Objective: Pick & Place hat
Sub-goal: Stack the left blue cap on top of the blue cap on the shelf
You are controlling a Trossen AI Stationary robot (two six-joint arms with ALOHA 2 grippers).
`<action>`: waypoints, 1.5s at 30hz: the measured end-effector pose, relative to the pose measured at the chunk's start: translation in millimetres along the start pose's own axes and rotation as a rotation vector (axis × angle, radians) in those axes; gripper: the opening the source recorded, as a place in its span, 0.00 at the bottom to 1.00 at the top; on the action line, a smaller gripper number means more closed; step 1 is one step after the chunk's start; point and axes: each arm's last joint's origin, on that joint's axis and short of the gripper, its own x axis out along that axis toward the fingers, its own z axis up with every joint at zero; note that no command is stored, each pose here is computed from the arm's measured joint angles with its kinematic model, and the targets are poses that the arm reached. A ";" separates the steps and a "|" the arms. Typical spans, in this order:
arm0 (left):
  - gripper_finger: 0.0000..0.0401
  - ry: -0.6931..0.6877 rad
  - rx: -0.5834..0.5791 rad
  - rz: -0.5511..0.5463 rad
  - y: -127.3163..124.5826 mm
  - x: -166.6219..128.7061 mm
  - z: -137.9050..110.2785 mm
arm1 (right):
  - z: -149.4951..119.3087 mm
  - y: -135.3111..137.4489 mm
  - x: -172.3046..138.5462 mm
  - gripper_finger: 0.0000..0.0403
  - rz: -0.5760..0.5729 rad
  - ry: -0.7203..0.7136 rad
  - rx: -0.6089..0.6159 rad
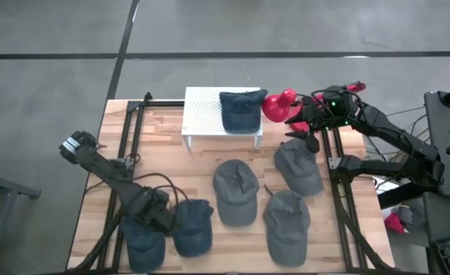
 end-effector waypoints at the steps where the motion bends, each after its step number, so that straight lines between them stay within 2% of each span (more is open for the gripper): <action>1: 0.32 -0.001 0.001 0.003 -2.2 2.6 0.1 | 0.7 -0.2 0.0 0.52 -0.002 -0.007 -0.003; 16: 0.32 0.018 -0.002 0.081 -22.0 34.3 0.0 | 1.0 -1.0 1.4 0.52 -0.006 -0.024 -0.008; 23: 0.32 0.019 -0.019 0.074 -23.4 36.3 -2.2 | -12.6 -0.5 7.7 0.52 0.003 0.011 0.008; 32: 0.32 0.019 -0.021 0.075 -23.3 36.4 -2.5 | -17.7 0.2 9.2 0.52 0.003 0.016 0.052; 37: 0.32 0.019 -0.021 0.073 -23.5 36.4 -2.5 | -22.8 3.2 6.0 0.52 -0.011 -0.045 0.110; 45: 0.32 0.020 -0.020 0.070 -23.8 36.5 -2.6 | -47.2 16.7 3.5 0.52 0.012 -0.170 0.233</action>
